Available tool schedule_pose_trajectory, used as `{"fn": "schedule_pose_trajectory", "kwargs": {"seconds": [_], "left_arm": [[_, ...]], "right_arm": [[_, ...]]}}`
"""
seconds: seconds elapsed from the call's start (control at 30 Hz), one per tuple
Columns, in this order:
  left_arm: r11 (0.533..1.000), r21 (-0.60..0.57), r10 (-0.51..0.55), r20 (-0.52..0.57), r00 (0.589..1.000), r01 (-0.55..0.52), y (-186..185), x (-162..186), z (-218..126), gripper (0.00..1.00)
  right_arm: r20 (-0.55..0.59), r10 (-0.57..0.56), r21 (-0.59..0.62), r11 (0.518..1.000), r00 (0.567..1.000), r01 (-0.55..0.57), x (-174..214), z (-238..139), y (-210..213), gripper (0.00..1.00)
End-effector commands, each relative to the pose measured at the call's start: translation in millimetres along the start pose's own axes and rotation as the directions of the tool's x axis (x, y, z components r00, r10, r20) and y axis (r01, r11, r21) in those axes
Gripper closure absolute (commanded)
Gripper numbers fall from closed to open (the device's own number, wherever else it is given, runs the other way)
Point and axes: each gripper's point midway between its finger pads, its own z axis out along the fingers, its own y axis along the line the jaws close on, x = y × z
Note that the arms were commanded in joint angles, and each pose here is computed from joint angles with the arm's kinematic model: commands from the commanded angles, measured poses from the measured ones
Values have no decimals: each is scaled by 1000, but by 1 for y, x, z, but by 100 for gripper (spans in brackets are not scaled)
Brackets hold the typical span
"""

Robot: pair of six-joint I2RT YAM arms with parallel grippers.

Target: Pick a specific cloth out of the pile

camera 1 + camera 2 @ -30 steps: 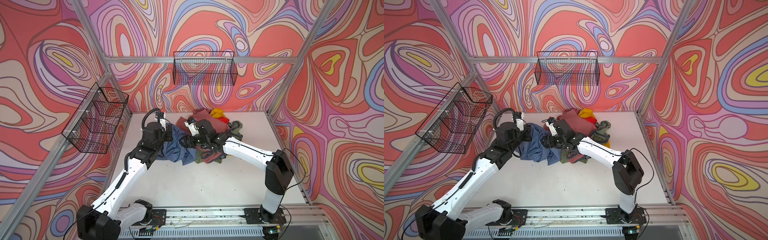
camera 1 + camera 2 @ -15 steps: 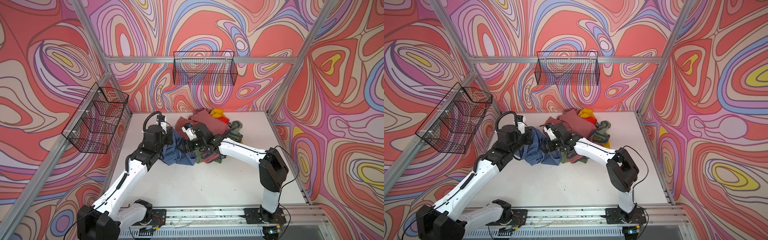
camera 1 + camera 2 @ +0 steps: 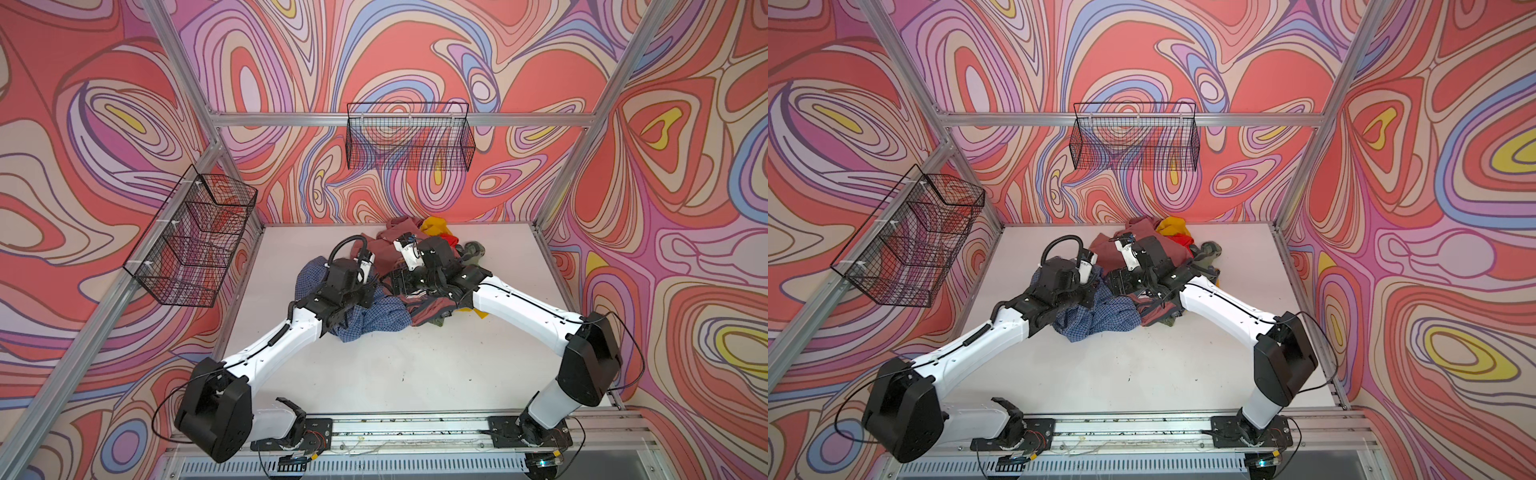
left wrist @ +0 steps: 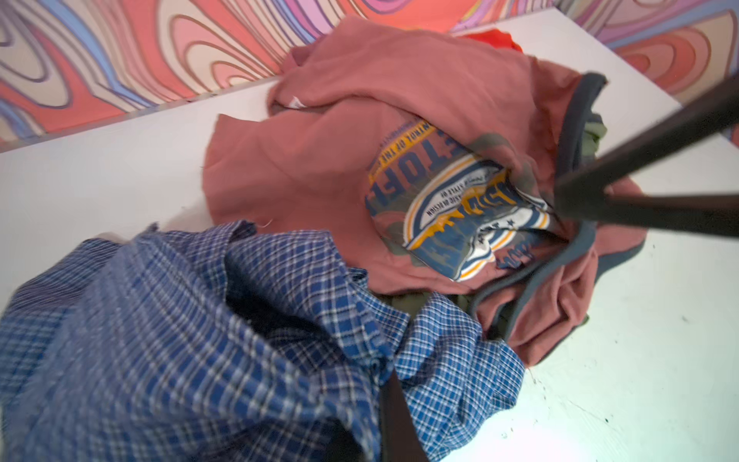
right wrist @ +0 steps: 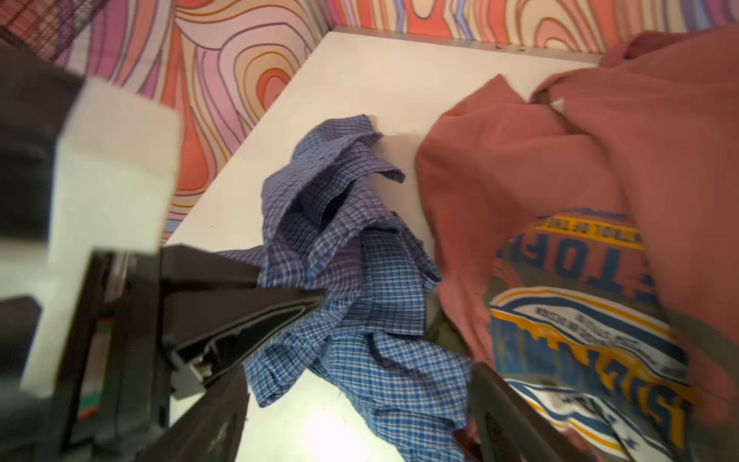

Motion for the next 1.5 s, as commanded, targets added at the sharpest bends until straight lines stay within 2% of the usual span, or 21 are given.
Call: {"fn": "schedule_pose_trajectory", "kwargs": {"seconds": [0.0,0.17,0.27,0.3,0.37,0.5,0.6,0.73,0.8,0.87,1.07,1.17,1.3,1.47], "left_arm": [[995,56,78,3,997,-78,-24,-8,6,100],[979,125,173,-114,978,-159,-50,39,16,100],[973,125,213,-183,960,-193,-54,64,22,98],[975,125,207,-201,957,-185,-54,69,24,90],[973,148,209,-223,952,-179,-57,78,28,65],[959,202,248,-252,935,-200,-69,93,37,49],[950,232,279,-316,907,-212,-75,111,42,39],[946,246,297,-389,872,-213,-75,134,51,33],[955,199,288,-424,859,-222,-67,140,59,34],[960,152,279,-493,824,-234,-57,151,64,34],[964,55,245,-570,784,-262,-42,161,87,33],[965,24,222,-603,766,-261,-37,170,91,39],[969,1,193,-632,750,-249,-32,182,87,61],[978,-23,153,-603,783,-209,-33,174,75,90]], "right_arm": [[32,7,88,996,999,-10,-5,-19,-21,11],[53,24,172,985,998,-33,-4,-43,-47,11],[76,31,238,970,997,-48,-6,-60,-67,11],[83,29,263,964,996,-50,-7,-66,-73,10],[103,30,308,950,994,-60,-10,-80,-85,9],[108,32,355,932,994,-68,-11,-100,-101,9],[101,34,388,919,994,-71,-8,-109,-109,9],[103,46,397,914,994,-83,-4,-112,-113,8],[101,49,399,913,994,-86,-3,-111,-114,8],[103,48,399,913,994,-85,-4,-111,-115,8],[90,33,400,914,995,-67,-7,-110,-114,9],[91,25,400,914,996,-59,-8,-113,-113,8],[85,18,413,909,996,-52,-5,-117,-115,8],[77,18,411,910,997,-48,-2,-114,-116,8]]}}
